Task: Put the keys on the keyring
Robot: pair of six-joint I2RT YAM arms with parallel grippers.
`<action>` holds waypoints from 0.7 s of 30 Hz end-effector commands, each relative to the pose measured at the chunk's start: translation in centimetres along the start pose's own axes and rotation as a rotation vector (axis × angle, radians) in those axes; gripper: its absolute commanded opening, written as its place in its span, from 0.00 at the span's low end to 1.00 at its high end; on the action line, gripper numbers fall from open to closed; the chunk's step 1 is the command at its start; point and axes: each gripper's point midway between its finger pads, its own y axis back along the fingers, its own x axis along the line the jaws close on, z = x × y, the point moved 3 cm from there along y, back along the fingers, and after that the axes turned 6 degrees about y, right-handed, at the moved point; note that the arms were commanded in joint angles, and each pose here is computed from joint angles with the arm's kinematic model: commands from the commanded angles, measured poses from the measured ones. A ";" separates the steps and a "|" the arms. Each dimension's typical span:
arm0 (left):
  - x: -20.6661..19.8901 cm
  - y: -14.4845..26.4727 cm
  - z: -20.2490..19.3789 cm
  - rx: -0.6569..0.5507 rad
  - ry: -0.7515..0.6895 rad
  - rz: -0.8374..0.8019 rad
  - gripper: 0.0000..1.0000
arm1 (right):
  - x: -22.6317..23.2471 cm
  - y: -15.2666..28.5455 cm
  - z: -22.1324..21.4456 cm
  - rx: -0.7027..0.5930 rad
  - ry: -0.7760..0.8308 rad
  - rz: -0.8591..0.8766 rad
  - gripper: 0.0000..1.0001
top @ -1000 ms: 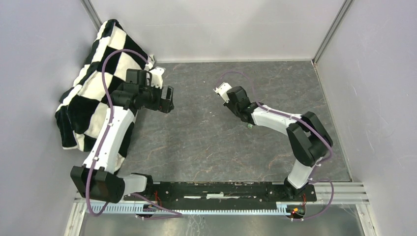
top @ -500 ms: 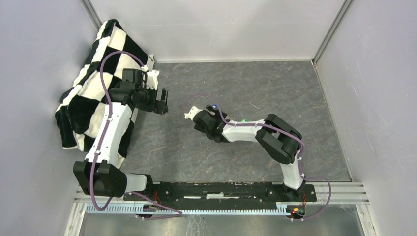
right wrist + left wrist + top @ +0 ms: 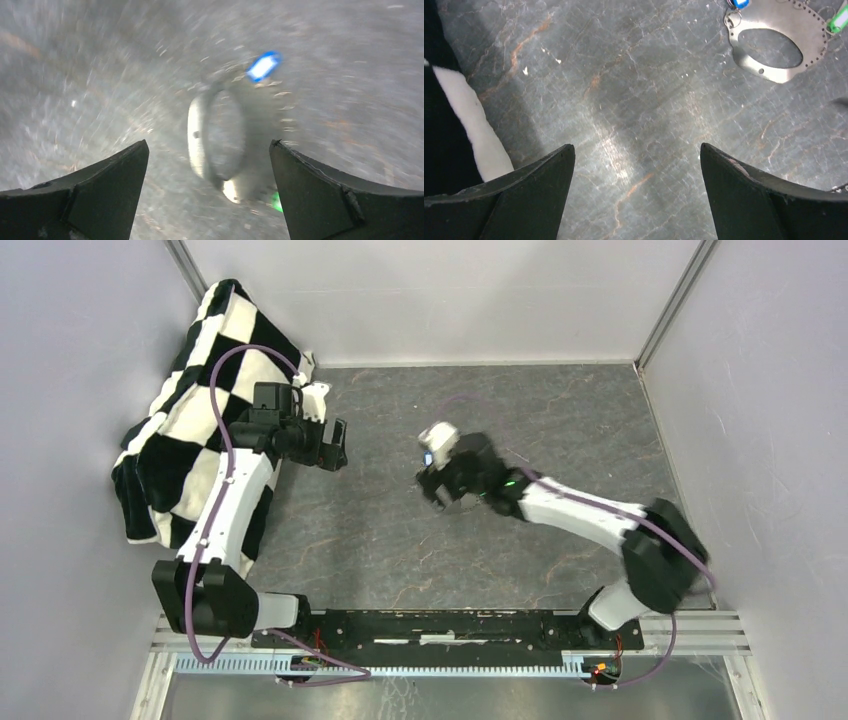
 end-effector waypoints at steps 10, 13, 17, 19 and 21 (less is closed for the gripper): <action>3.9 -11.1 -0.7 -0.324 -0.091 0.069 1.00 | -21.7 11.8 -13.9 -0.093 -0.563 -0.835 0.98; 4.4 -12.4 -1.9 -0.351 -0.087 0.072 1.00 | -22.7 13.5 -17.7 -0.089 -0.601 -0.970 0.98; 4.2 -12.4 -2.6 -0.505 -0.074 0.030 1.00 | -22.8 15.1 -20.4 -0.072 -0.517 -1.097 0.98; 4.2 -12.5 -3.1 -0.559 -0.077 0.033 1.00 | -22.5 15.7 -20.7 -0.110 -0.474 -1.128 0.98; 4.4 -12.9 -3.8 -0.591 -0.069 0.047 1.00 | -22.8 15.9 -20.6 -0.128 -0.468 -1.148 0.98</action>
